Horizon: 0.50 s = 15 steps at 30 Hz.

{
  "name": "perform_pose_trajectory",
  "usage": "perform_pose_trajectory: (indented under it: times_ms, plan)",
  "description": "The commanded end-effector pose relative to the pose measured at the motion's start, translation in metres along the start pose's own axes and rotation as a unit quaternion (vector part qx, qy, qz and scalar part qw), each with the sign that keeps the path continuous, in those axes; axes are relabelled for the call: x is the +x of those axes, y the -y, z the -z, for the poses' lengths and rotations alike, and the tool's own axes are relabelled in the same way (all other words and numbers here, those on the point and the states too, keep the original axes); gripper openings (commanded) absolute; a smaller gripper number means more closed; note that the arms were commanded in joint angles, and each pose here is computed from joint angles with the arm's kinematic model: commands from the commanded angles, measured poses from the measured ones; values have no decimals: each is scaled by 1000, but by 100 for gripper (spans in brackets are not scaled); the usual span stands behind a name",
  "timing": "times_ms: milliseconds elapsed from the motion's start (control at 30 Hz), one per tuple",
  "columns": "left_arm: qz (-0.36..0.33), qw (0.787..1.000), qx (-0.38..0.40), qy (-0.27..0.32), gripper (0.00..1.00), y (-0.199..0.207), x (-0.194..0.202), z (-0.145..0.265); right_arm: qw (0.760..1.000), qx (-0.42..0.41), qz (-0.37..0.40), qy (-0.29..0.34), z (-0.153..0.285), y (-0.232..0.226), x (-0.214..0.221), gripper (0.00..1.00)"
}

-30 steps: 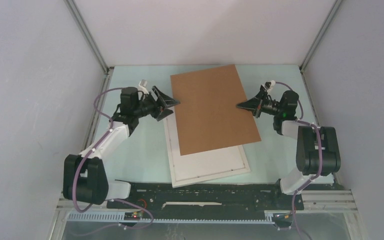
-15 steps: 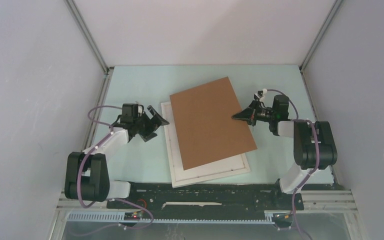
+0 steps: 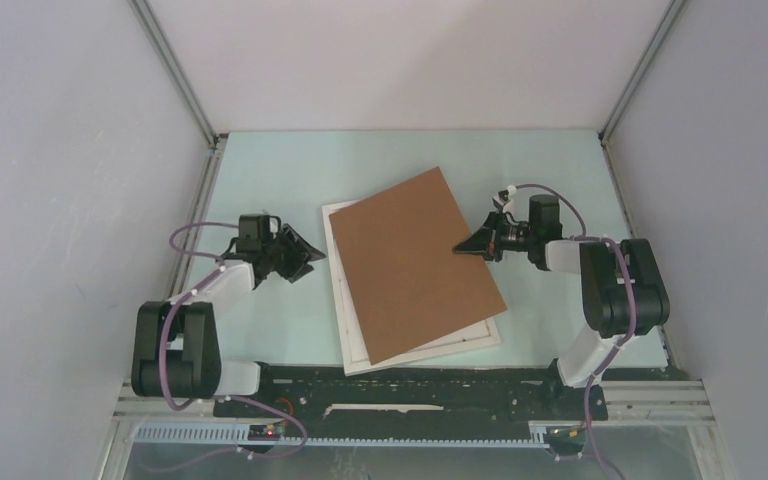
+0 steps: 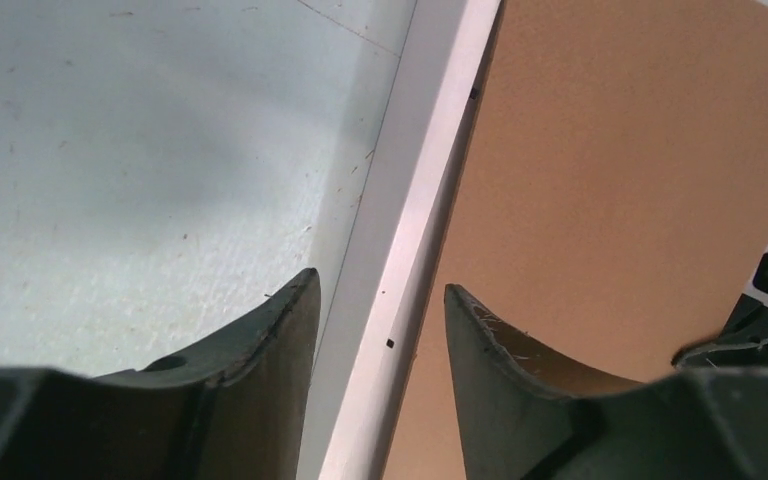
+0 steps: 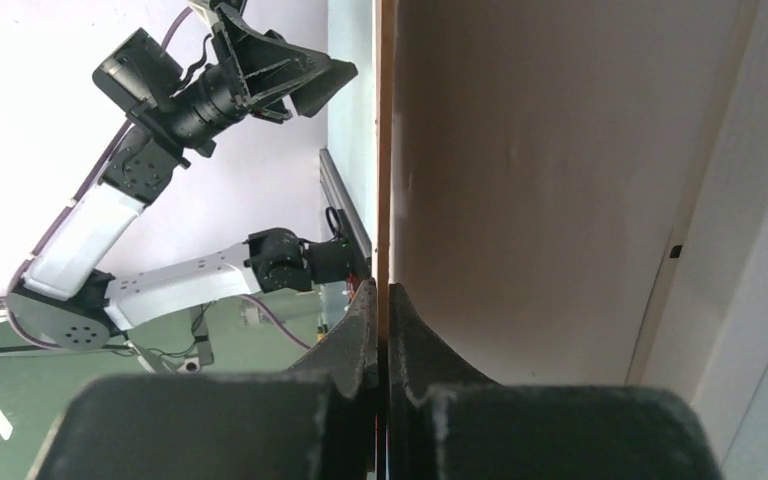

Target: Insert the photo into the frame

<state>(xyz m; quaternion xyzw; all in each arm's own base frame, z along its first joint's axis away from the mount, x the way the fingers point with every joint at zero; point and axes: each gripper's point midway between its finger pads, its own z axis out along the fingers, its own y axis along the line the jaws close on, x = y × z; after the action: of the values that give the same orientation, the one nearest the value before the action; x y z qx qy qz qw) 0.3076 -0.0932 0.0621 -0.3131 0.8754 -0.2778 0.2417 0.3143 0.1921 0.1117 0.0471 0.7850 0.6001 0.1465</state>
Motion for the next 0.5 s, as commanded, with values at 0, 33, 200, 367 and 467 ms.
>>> perform_pose_trajectory:
  times_ms: [0,33,200,367,467]
  plan:
    - [-2,1000,18,-18,53,5,5,-11,999,3,54,6,-4,-11,-15,0]
    - [-2,1000,15,-21,52,3,7,-13,999,2,53,5,-6,-11,-16,0]
    - [-6,999,10,-31,51,1,18,-20,999,12,44,9,-4,-11,-17,0]
    - [-6,999,6,-36,50,-3,22,-23,999,17,47,8,-6,-14,-16,0]
    - [-5,999,7,-41,41,-4,26,-25,999,23,49,9,-11,-10,-14,0]
